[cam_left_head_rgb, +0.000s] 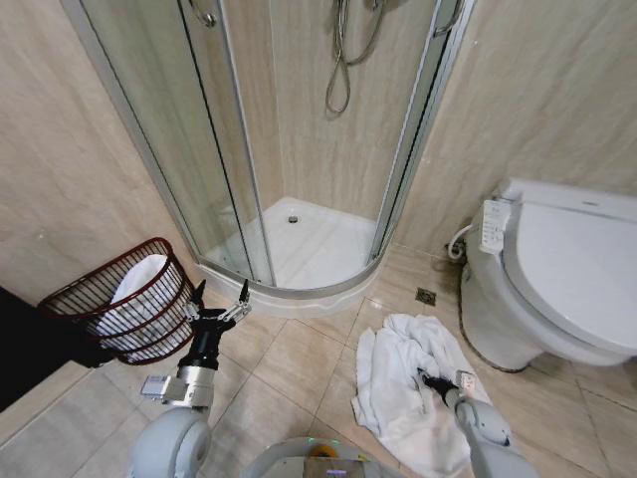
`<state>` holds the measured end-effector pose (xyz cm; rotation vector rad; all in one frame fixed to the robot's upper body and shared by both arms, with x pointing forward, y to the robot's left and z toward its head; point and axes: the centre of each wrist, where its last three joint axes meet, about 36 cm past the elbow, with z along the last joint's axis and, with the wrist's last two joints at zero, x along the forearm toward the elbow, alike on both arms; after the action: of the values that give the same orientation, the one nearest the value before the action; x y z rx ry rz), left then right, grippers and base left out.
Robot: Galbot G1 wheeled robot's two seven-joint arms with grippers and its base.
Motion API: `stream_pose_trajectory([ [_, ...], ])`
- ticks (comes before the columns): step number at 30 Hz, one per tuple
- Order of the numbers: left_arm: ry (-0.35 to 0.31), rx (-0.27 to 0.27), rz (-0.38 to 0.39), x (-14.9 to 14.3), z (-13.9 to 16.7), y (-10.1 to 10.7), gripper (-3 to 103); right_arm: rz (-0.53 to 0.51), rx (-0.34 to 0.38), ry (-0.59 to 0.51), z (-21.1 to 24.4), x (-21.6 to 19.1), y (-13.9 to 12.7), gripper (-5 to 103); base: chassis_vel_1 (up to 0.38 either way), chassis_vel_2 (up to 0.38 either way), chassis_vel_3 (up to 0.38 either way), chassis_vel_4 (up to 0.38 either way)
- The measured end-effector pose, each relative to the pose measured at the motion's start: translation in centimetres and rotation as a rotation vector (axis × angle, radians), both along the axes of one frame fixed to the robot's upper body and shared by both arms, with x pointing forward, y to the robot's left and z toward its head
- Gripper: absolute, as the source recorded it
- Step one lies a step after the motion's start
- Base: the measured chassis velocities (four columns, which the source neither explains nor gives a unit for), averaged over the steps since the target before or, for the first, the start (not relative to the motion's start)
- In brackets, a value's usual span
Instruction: Discard the used towel into the hamper.
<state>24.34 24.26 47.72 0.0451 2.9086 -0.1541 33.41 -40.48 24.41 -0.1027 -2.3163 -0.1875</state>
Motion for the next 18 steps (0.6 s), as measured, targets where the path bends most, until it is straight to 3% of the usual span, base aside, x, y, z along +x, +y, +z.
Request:
stream_pose_trajectory([
  [2,0.001,0.000,0.000,0.00,-0.02,0.01,100,-0.004,0.000,-0.001,-0.09,-0.11,-0.05,18,0.000,0.000,0.000,0.000],
  [3,0.001,0.001,-0.001,0.00,-0.03,0.01,100,-0.005,0.000,-0.002,-0.12,-0.16,-0.07,7,0.000,0.000,0.000,0.000],
  [5,0.004,0.002,0.000,-0.08,-0.07,0.13,100,-0.008,-0.001,-0.003,-0.29,-0.41,-0.12,3,0.000,0.000,0.000,0.000],
  [18,0.000,0.005,0.000,-0.34,0.02,0.55,100,-0.013,0.002,-0.008,-0.81,-0.97,0.15,3,0.000,0.000,0.000,0.000],
])
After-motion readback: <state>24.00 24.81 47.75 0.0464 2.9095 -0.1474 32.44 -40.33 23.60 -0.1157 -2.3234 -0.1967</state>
